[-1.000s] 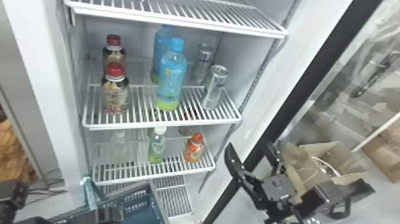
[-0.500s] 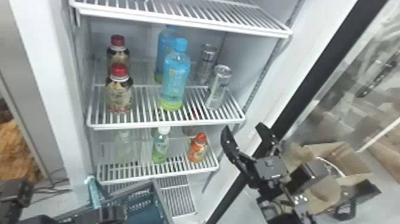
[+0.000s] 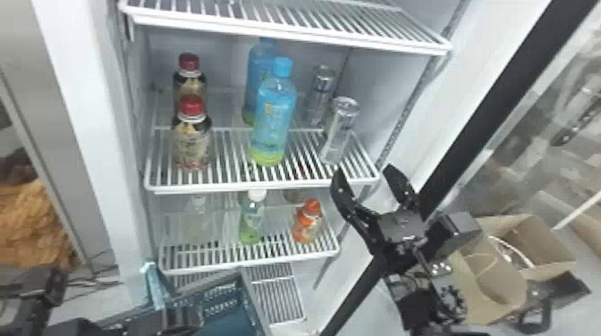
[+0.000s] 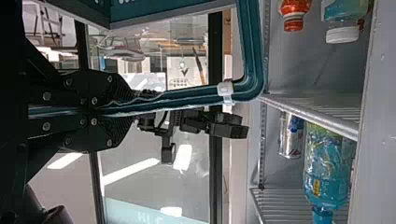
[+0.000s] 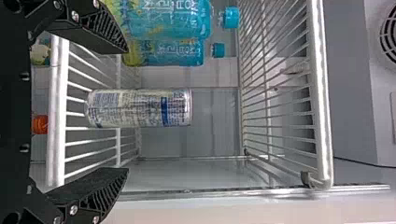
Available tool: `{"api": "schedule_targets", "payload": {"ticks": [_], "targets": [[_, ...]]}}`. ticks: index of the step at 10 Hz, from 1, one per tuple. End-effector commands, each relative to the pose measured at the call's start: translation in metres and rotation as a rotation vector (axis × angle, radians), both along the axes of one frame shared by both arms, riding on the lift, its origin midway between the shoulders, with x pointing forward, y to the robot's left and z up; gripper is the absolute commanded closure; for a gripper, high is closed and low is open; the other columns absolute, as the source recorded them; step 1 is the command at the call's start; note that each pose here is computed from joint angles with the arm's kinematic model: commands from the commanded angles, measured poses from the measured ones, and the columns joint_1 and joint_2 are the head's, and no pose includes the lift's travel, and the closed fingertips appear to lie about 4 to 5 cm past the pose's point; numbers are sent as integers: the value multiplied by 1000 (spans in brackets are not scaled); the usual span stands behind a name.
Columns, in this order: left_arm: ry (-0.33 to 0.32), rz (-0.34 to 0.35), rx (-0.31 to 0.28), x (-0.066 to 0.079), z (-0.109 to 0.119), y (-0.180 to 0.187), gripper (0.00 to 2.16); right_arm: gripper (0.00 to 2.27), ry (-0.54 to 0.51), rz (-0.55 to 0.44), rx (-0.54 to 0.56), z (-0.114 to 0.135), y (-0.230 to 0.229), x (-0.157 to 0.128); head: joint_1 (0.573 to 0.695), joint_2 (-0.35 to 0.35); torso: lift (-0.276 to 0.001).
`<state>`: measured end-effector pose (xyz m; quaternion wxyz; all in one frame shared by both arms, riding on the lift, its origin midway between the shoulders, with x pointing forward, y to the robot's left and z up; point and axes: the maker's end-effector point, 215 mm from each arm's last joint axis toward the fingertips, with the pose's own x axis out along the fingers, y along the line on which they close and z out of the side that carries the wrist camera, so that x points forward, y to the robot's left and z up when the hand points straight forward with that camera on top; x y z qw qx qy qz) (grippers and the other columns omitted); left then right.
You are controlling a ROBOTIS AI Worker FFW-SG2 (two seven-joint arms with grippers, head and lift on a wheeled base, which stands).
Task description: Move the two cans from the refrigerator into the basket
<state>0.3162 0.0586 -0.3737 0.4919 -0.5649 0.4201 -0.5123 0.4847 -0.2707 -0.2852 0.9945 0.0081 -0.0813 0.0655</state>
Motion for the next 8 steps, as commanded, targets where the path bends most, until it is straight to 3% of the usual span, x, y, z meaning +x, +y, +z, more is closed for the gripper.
{"api": "schedule_targets", "payload": {"ticks": [1, 8], "targets": [[0, 0, 0, 0, 0, 0, 1190, 163, 3, 1, 0, -1, 1, 11, 695, -294, -25], [1, -2, 3, -1, -1, 0, 1190, 170, 13, 27, -6, -3, 14, 66, 695, -265, -25]]}}
